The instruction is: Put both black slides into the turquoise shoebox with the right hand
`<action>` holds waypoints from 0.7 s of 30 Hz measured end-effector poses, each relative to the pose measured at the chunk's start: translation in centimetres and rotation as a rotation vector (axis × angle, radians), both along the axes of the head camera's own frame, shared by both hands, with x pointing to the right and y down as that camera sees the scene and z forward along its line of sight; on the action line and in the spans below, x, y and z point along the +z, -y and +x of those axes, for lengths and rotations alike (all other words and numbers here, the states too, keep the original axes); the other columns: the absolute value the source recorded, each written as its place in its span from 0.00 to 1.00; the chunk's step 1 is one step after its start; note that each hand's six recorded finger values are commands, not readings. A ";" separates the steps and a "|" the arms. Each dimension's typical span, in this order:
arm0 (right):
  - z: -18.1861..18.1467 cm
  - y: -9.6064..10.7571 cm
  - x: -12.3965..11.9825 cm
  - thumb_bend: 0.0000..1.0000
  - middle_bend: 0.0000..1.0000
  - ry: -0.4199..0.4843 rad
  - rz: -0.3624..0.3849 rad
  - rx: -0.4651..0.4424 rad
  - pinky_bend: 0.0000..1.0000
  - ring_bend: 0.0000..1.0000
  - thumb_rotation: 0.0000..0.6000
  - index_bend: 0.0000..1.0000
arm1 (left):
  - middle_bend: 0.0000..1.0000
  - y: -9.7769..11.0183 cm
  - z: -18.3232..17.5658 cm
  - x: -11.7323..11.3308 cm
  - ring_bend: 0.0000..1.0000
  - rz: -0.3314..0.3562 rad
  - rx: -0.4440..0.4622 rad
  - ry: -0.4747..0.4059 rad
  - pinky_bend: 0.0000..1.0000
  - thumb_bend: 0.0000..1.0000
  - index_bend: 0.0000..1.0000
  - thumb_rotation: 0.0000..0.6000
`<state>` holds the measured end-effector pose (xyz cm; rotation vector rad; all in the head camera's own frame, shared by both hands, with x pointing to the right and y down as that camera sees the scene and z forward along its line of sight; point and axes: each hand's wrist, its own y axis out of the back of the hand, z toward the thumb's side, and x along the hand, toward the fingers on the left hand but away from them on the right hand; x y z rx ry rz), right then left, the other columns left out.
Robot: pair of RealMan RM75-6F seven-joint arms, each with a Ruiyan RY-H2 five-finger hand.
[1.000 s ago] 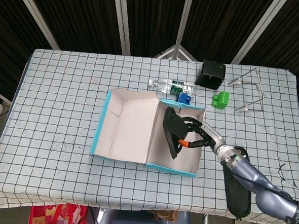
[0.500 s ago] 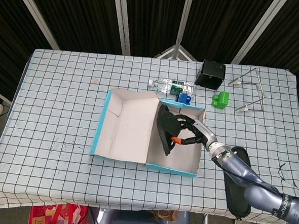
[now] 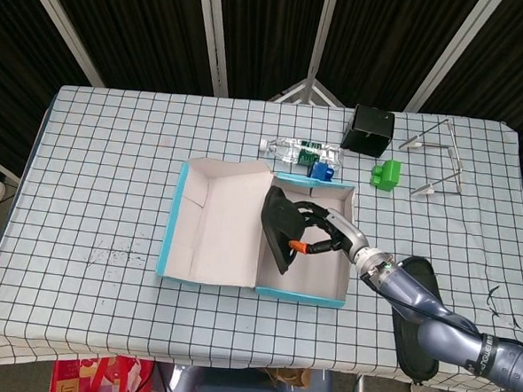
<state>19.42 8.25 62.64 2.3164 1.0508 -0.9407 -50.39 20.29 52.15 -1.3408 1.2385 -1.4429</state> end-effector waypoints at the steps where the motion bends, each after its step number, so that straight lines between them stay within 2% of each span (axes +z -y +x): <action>1: 0.0 0.1 0.1 0.47 0.56 -0.002 0.002 0.001 0.09 0.31 1.00 0.64 | 0.01 0.0 0.0 0.0 0.00 0.000 -0.001 0.000 0.08 0.20 0.10 1.00; 11: 0.8 -0.4 2.5 0.47 0.56 -0.052 -0.002 0.015 0.09 0.31 1.00 0.64 | 0.01 0.0 -0.1 0.1 0.00 -0.002 -0.004 0.002 0.08 0.20 0.10 1.00; 21: 0.8 -0.7 3.3 0.48 0.56 -0.057 0.012 0.016 0.09 0.31 1.00 0.65 | 0.01 0.0 0.1 0.3 0.00 -0.010 0.002 0.005 0.08 0.20 0.10 1.00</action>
